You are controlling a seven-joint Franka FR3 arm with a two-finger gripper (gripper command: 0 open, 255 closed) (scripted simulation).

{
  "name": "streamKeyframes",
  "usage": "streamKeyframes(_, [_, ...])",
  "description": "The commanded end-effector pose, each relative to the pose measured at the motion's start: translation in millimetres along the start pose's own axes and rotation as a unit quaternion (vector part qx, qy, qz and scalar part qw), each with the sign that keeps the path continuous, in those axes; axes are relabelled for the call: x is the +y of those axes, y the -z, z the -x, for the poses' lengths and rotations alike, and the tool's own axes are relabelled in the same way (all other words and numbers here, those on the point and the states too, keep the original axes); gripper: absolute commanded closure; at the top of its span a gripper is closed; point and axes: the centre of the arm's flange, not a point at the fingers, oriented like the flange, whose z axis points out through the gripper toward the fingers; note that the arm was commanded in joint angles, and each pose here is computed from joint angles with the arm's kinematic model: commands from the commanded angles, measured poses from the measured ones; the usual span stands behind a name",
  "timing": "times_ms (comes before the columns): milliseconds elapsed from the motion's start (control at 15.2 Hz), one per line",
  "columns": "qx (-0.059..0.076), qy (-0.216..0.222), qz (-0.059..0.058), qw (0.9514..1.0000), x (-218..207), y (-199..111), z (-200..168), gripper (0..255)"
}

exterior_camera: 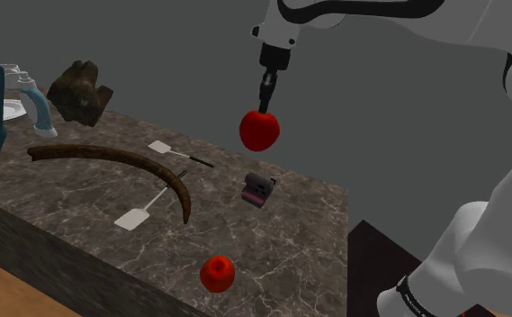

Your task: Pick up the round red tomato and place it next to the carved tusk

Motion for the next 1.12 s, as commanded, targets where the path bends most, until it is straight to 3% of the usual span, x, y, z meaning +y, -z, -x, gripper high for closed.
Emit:
streamKeyframes(0, [0.0,-0.001,0.0,1.0,-25,-4,-12,255])
streamKeyframes(1056, [0.0,-0.001,0.0,1.0,-205,-37,-117,255])
